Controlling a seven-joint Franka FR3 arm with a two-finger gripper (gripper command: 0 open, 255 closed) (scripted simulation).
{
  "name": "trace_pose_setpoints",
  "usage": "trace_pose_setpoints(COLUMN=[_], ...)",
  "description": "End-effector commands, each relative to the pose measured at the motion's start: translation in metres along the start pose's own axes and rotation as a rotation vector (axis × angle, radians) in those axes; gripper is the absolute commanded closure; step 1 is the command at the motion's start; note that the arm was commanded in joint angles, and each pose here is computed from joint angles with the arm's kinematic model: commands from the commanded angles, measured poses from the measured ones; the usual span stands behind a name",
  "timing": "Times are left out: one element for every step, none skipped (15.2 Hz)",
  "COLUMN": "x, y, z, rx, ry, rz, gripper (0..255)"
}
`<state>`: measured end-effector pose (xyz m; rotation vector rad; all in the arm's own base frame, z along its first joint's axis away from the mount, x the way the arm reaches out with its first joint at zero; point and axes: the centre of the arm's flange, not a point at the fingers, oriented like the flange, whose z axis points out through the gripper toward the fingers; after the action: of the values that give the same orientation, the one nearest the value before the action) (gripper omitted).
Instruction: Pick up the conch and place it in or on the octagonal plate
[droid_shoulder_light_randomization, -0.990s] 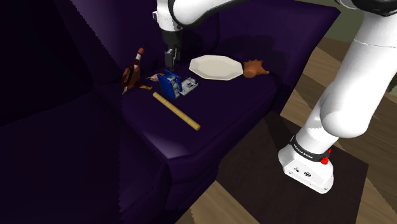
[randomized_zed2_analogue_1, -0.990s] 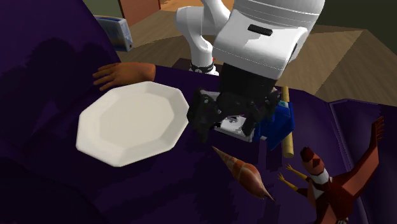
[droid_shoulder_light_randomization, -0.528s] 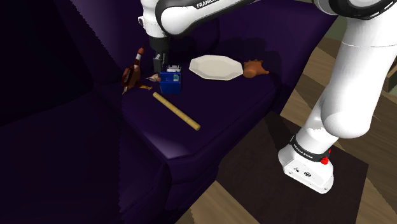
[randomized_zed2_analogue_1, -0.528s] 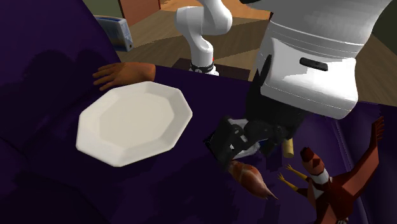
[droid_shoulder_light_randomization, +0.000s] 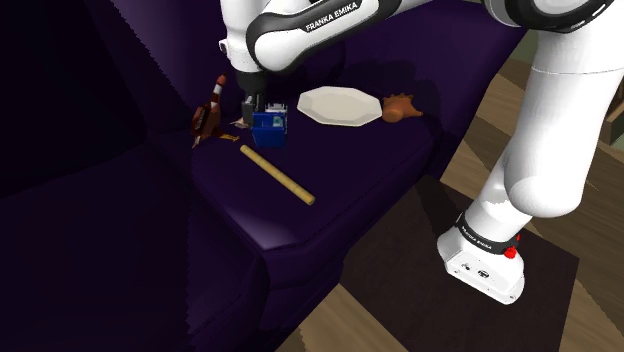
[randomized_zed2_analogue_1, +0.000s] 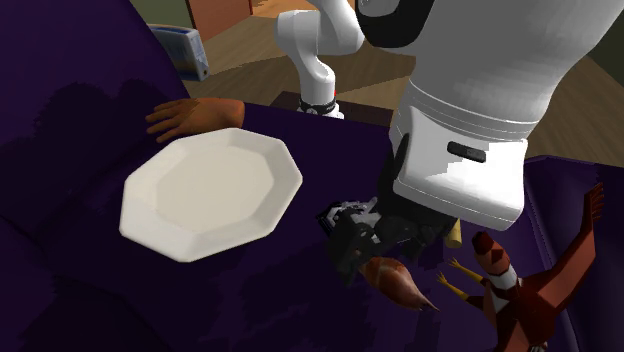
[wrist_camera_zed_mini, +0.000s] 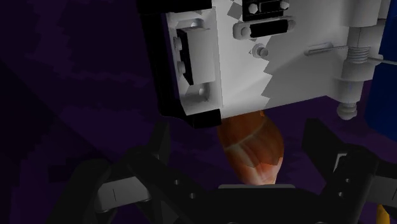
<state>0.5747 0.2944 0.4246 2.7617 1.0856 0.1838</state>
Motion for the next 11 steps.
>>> trace_pose_setpoints(x=[-0.0005, -0.0005, -0.0005, -0.0005, -0.0003, 0.0000, -0.0001, 0.0000, -0.0001, -0.0001, -0.0001], y=[-0.0004, -0.0004, -0.0004, -0.0004, -0.0007, -0.0010, -0.0011, -0.0011, -0.0010, -0.0010, -0.0010], z=[0.0026, 0.0026, 0.0026, 0.0026, 0.0025, 0.0026, 0.0023, 0.0024, 0.0024, 0.0024, 0.0024], rx=[0.001, 0.001, 0.001, 0.001, 0.001, 0.001, 0.001, 0.001, 0.001, 0.001, 0.001], ry=[-0.004, -0.004, -0.004, -0.004, -0.004, -0.004, -0.004, -0.004, -0.004, -0.004, -0.004], rz=[-0.001, -0.001, -0.001, -0.001, -0.001, -0.001, -0.001, -0.001, -0.001, -0.001, -0.001], gripper=[0, 0, 0, 0, 255, 255, 255, 255, 255, 255, 255])
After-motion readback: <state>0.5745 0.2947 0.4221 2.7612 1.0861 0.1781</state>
